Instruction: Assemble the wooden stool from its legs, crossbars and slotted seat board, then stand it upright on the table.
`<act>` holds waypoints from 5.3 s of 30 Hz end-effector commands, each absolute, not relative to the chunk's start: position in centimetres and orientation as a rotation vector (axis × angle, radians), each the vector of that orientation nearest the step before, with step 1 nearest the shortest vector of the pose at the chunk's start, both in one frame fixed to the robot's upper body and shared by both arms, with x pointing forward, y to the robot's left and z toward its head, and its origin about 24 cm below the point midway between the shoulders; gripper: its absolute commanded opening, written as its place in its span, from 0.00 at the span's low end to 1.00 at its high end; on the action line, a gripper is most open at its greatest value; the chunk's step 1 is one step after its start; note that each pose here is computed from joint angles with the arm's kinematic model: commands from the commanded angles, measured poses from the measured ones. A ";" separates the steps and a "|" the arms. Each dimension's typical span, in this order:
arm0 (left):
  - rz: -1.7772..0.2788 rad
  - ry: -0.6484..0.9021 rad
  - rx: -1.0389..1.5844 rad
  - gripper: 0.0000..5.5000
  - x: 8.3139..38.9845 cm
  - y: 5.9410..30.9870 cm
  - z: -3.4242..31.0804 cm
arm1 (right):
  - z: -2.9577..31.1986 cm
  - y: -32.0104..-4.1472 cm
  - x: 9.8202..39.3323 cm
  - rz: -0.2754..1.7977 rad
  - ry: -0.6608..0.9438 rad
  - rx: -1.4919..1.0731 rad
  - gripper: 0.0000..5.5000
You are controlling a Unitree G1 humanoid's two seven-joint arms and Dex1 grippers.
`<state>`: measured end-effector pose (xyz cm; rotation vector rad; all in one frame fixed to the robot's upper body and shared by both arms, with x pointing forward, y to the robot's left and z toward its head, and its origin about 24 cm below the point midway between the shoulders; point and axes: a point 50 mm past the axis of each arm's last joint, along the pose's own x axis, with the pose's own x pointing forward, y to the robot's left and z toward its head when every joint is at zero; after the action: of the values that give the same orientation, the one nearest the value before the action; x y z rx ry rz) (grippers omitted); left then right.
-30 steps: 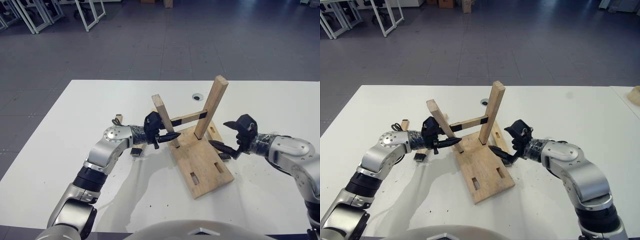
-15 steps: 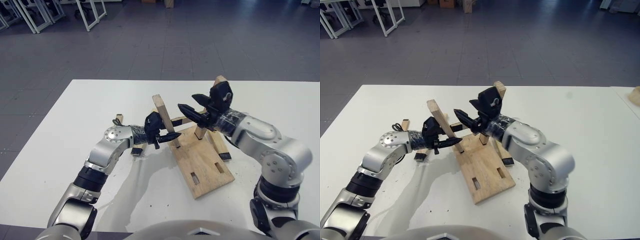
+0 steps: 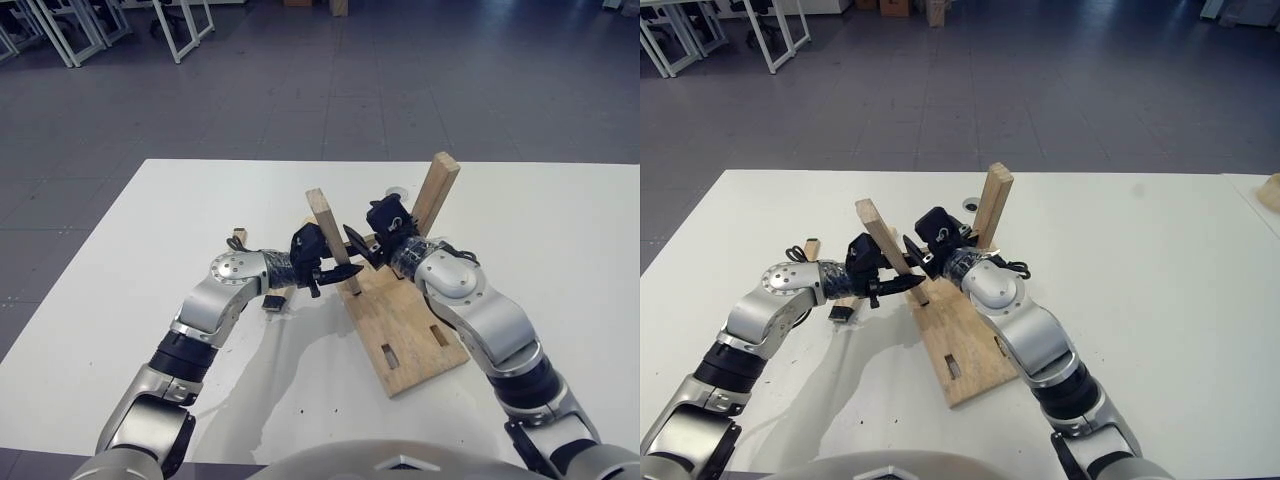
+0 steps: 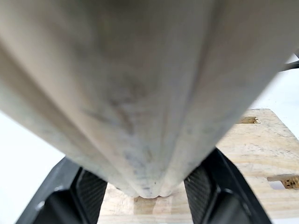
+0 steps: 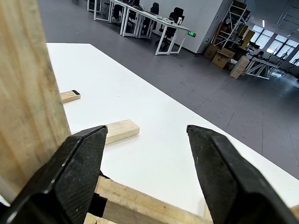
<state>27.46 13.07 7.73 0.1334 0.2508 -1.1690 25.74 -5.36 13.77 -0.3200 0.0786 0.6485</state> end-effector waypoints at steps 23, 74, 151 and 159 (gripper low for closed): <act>-1.092 0.562 0.265 0.38 26.7 14.8 2.2 | 13.0 -18.1 34.0 0.264 0.269 -0.230 0.31; -1.485 0.540 0.370 0.82 29.6 20.0 12.3 | 3.9 -12.7 22.1 1.259 0.468 -0.493 0.63; -0.015 0.513 -0.036 0.62 24.4 26.1 4.7 | 12.5 -12.8 20.5 0.862 0.237 -0.143 0.63; 0.019 0.646 -0.027 0.62 25.5 25.9 -1.7 | 13.3 -12.3 20.9 0.865 0.206 -0.134 0.63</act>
<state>26.70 26.13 1.26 0.0096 0.5178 0.0047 20.76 -12.58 12.76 -0.1300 0.2256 0.8557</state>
